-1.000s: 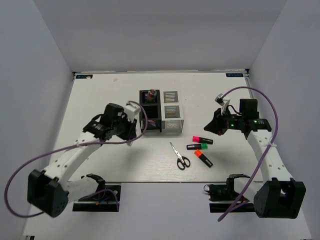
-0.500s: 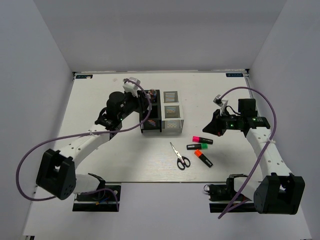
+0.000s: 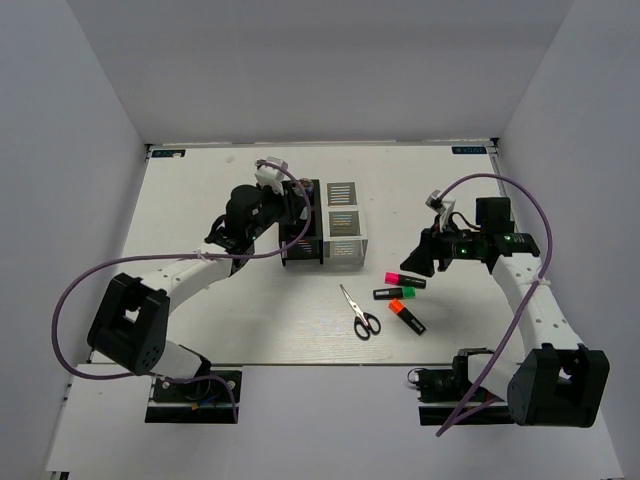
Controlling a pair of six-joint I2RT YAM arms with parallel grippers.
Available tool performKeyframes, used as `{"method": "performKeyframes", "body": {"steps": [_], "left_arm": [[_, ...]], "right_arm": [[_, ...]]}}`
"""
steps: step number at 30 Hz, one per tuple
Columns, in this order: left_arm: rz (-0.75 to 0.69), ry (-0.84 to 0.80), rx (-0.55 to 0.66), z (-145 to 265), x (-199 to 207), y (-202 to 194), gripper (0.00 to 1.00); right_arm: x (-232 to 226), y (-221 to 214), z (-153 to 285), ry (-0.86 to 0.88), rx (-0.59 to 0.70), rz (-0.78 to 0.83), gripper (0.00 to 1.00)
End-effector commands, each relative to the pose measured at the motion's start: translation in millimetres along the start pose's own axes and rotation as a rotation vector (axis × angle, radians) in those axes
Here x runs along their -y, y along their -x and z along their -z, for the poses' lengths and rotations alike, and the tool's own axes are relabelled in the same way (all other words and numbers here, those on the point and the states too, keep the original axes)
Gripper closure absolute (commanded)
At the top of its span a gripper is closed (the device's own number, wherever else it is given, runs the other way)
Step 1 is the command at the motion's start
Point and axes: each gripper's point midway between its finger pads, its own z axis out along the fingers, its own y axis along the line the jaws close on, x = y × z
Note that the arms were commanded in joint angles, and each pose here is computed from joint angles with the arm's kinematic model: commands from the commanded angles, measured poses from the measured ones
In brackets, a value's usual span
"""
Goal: Sort the stationery into containers
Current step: Place the stationery into the container, then grab a piece of stationery with the right arm
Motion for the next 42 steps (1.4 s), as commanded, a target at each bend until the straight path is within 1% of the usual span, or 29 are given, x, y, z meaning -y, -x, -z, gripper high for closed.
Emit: {"method": "performKeyframes", "body": {"steps": [1, 2, 3, 6, 7, 10, 12, 14, 15, 16, 17, 18, 19, 20, 21, 22, 23, 24, 25, 26, 27, 28, 29, 30, 31, 34, 35, 36, 42], "left_arm": [[-0.01, 0.016, 0.004, 2.6, -2.5, -3.2, 0.88], [-0.017, 0.017, -0.001, 2.9, -3.2, -4.7, 0.75], [-0.018, 0.016, -0.001, 3.1, -2.4, -4.7, 0.68], [-0.016, 0.018, -0.013, 2.9, -2.7, -3.8, 0.59], [-0.015, 0.016, -0.023, 3.2, -2.2, -5.5, 0.47], [-0.018, 0.011, -0.024, 3.7, -0.3, -0.6, 0.41], [-0.022, 0.01, -0.016, 4.2, 2.1, 9.8, 0.33], [-0.023, 0.007, -0.02, 5.4, 2.7, 9.7, 0.33], [-0.025, 0.001, 0.008, 10.1, 6.6, 21.2, 0.39], [-0.026, -0.008, 0.001, 12.4, 8.8, 21.6, 0.54], [-0.018, -0.011, 0.035, 21.9, 13.1, 37.9, 0.9], [-0.012, -0.015, 0.031, 22.0, 15.5, 43.5, 1.0], [0.007, -0.011, -0.055, 34.7, 19.0, 38.4, 1.0], [0.032, -0.013, -0.089, 40.7, 23.5, 37.4, 1.0], [0.034, -0.042, -0.084, 49.2, 35.2, 56.2, 0.92], [0.071, -0.019, -0.278, 71.3, 35.1, 27.8, 0.84], [0.069, -0.017, -0.306, 79.9, 39.9, 35.2, 0.74], [0.077, 0.016, -0.445, 98.8, 36.4, 8.2, 0.7], [0.06, 0.039, -0.472, 112.6, 33.8, 7.3, 0.62], [0.059, 0.102, -0.601, 137.1, 22.2, -27.7, 0.56], [0.04, 0.122, -0.621, 146.4, 16.8, -38.3, 0.5], [0.019, 0.133, -0.55, 163.4, 16.1, -25.7, 0.46], [-0.005, 0.228, -0.627, 179.3, -8.0, -70.5, 0.42], [-0.016, 0.264, -0.621, 187.0, -16.7, -77.7, 0.36], [-0.028, 0.302, -0.605, 201.0, -25.2, -89.1, 0.25], [-0.036, 0.38, -0.541, 221.0, -46.4, -105.0, 0.12], [-0.042, 0.383, -0.509, 223.7, -47.6, -102.3, 0.12], [-0.047, 0.407, -0.516, 228.4, -54.5, -113.3, 0.11], [-0.015, 0.391, -0.516, 229.6, -54.7, -116.6, 0.11]], "right_arm": [[-2.6, 7.1, 1.1, 0.016, 0.011, 0.023, 0.34], [-0.7, 6.6, 1.3, 0.004, 0.007, 0.028, 0.29], [2.6, 6.8, 1.8, -0.015, 0.004, 0.037, 0.23], [12.3, 6.1, 2.9, -0.067, -0.003, 0.053, 0.21], [19.6, 4.1, 3.4, -0.1, -0.016, 0.066, 0.21], [33.2, 3.8, 4.8, -0.159, -0.03, 0.099, 0.33], [40.9, 3.0, 3.9, -0.177, -0.052, 0.099, 0.58], [44.3, 3.3, 4.0, -0.178, -0.059, 0.091, 0.71], [46.8, 2.3, 3.2, -0.183, -0.071, 0.104, 0.78], [48.5, 2.0, 3.0, -0.185, -0.075, 0.117, 0.89], [53.5, -0.8, 3.8, -0.186, -0.096, 0.185, 0.91], [54.1, -3.2, 2.9, -0.171, -0.106, 0.229, 0.91], [58.0, -7.5, 2.4, -0.149, -0.131, 0.346, 0.91], [53.4, -19.6, -0.4, -0.091, -0.162, 0.383, 0.89], [50.0, -26.9, -0.5, -0.053, -0.184, 0.426, 0.84], [56.5, -30.5, -4.0, -0.006, -0.207, 0.604, 0.79], [60.9, -32.8, -6.6, 0.011, -0.232, 0.625, 0.66], [66.8, -33.8, -5.7, 0.004, -0.259, 0.641, 0.62], [71.8, -32.7, -8.8, 0.022, -0.282, 0.652, 0.59], [75.2, -38.1, -13.9, 0.042, -0.304, 0.621, 0.54], [75.8, -32.1, -16.2, 0.037, -0.313, 0.6, 0.54], [76.9, -37.8, -19.1, 0.042, -0.336, 0.554, 0.53], [78.6, -35.2, -26.8, 0.038, -0.327, 0.561, 0.53], [79.3, -37.5, -28.6, 0.014, -0.337, 0.519, 0.53], [79.0, -50.3, -35.1, -0.005, -0.353, 0.497, 0.51], [85.7, -58.7, -48.8, -0.075, -0.358, 0.497, 0.46], [85.4, -59.3, -52.7, -0.093, -0.36, 0.468, 0.46], [82.4, -62.8, -56.3, -0.082, -0.366, 0.463, 0.44], [86.1, -75.3, -76.0, -0.103, -0.368, 0.464, 0.44]]}}
